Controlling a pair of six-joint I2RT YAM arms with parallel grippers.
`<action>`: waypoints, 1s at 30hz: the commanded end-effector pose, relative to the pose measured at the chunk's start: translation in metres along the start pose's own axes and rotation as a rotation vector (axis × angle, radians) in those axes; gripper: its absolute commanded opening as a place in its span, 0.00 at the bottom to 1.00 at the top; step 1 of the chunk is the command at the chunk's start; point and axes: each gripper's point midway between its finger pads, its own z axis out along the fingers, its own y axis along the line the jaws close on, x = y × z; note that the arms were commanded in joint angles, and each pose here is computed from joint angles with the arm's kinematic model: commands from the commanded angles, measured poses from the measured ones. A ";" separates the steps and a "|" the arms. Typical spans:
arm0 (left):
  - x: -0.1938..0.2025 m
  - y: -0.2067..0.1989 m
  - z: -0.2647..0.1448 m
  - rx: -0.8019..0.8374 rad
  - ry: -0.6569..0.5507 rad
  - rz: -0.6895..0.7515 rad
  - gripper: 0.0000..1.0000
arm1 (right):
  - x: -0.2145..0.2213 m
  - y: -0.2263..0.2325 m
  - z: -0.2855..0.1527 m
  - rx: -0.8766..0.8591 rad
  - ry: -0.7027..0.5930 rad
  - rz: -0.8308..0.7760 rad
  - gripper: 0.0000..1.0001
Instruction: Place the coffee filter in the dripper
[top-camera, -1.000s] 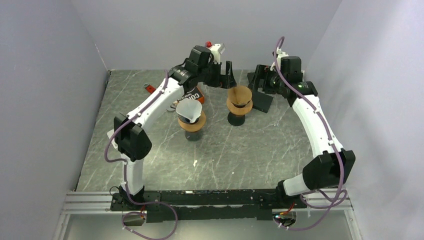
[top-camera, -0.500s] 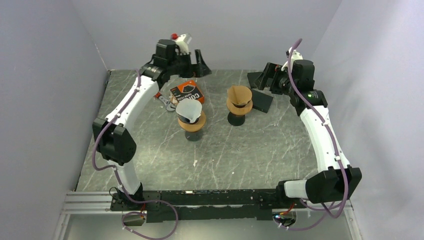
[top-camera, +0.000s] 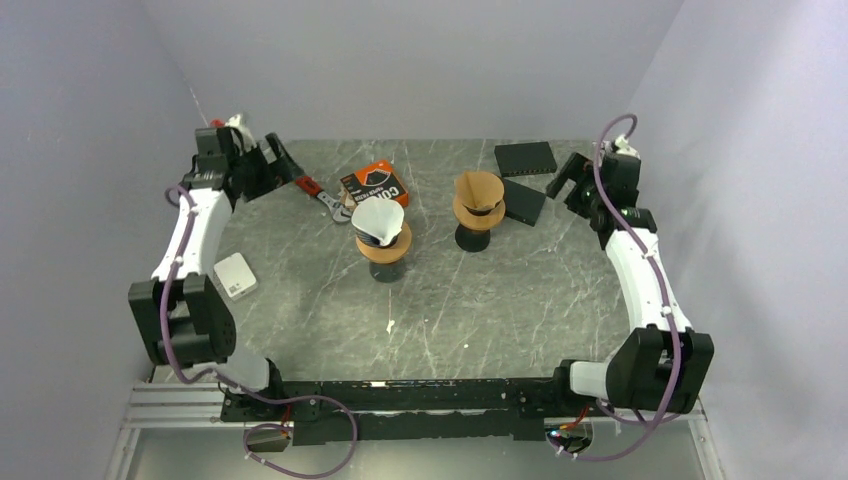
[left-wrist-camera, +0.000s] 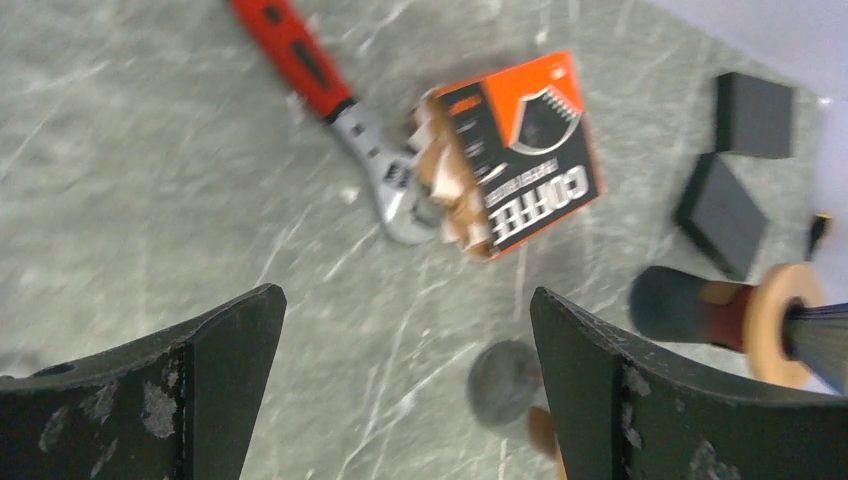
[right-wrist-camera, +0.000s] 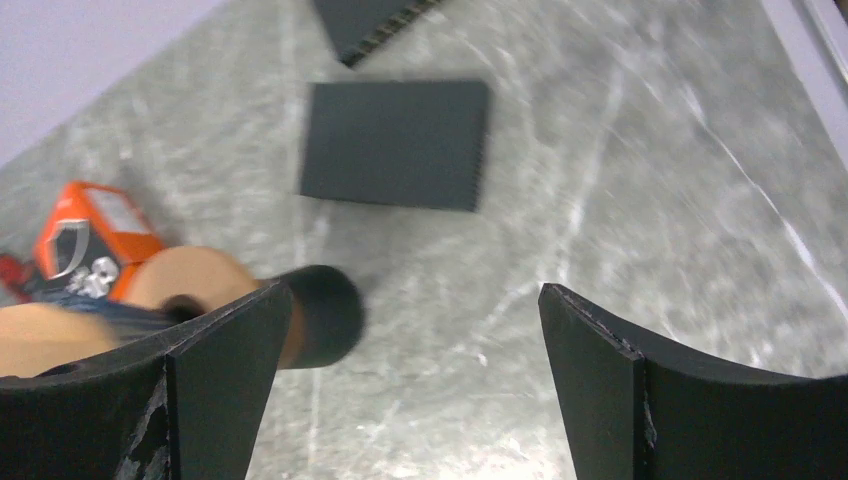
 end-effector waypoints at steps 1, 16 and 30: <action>0.013 0.019 -0.031 -0.101 -0.073 0.069 1.00 | 0.008 -0.038 0.001 0.112 -0.089 0.093 1.00; 0.071 0.077 -0.053 -0.294 -0.249 0.016 1.00 | 0.073 -0.133 -0.018 0.361 -0.363 0.004 1.00; 0.098 0.108 -0.024 -0.459 -0.485 0.310 1.00 | 0.077 -0.157 0.000 0.408 -0.521 0.008 1.00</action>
